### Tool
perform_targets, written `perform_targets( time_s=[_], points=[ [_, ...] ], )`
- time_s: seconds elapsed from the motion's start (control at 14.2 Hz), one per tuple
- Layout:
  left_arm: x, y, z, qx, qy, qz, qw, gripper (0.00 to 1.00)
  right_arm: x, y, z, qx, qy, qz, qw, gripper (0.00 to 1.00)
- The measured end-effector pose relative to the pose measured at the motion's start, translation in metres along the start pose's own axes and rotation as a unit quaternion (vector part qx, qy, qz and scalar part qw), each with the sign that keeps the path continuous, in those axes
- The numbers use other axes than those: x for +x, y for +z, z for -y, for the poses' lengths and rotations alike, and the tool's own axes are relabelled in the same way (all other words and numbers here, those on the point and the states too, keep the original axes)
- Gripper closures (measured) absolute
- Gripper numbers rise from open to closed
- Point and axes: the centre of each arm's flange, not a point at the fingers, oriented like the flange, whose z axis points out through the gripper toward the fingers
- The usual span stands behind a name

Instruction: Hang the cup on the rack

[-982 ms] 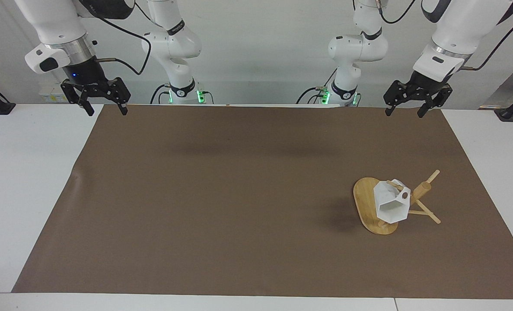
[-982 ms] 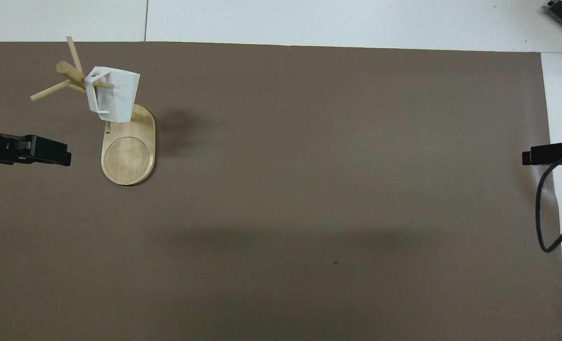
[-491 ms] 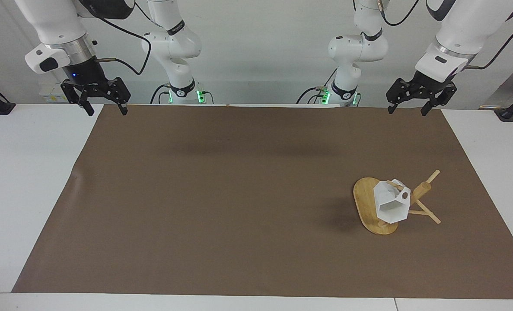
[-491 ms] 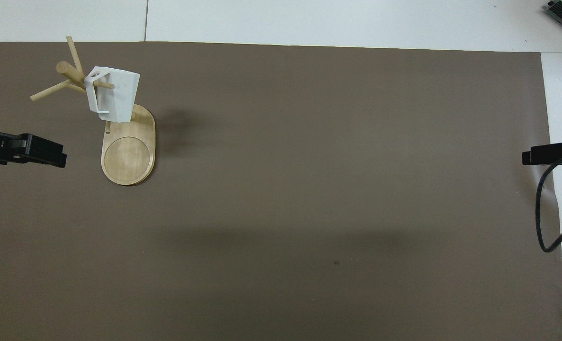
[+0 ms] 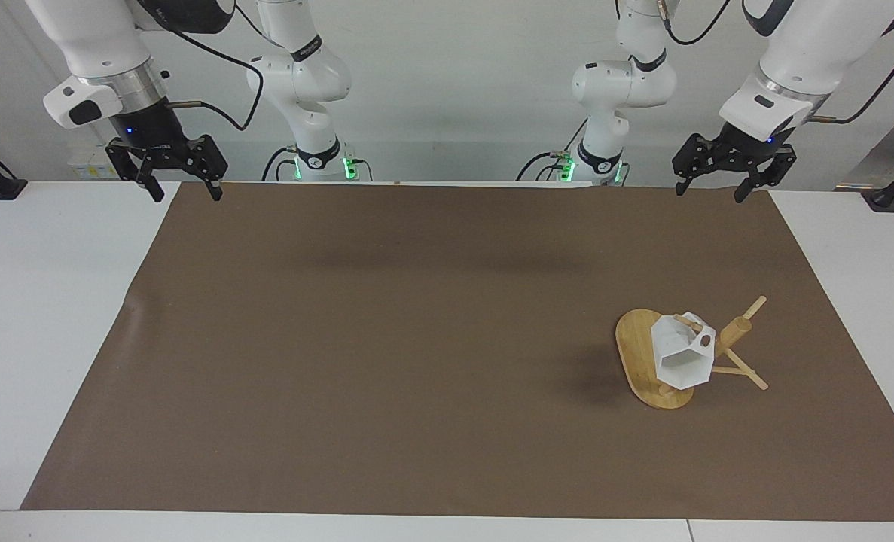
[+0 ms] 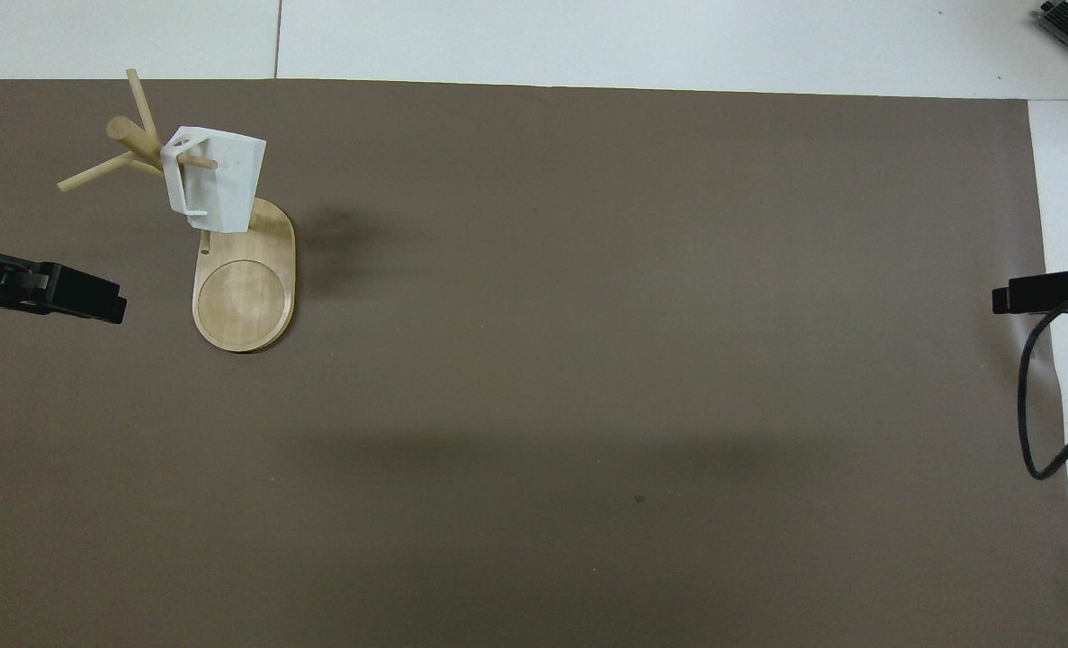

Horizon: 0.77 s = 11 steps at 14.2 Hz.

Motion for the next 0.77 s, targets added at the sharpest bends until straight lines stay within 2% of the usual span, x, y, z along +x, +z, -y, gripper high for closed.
perform_targets(
  time_s=[0.77],
  points=[
    [0.0000,0.0027,0.0015,0.000,-0.002,0.000,1.000,0.00,0.0000,0.0000,0.0000,0.000,0.000,0.000,1.000,0.00]
  ],
)
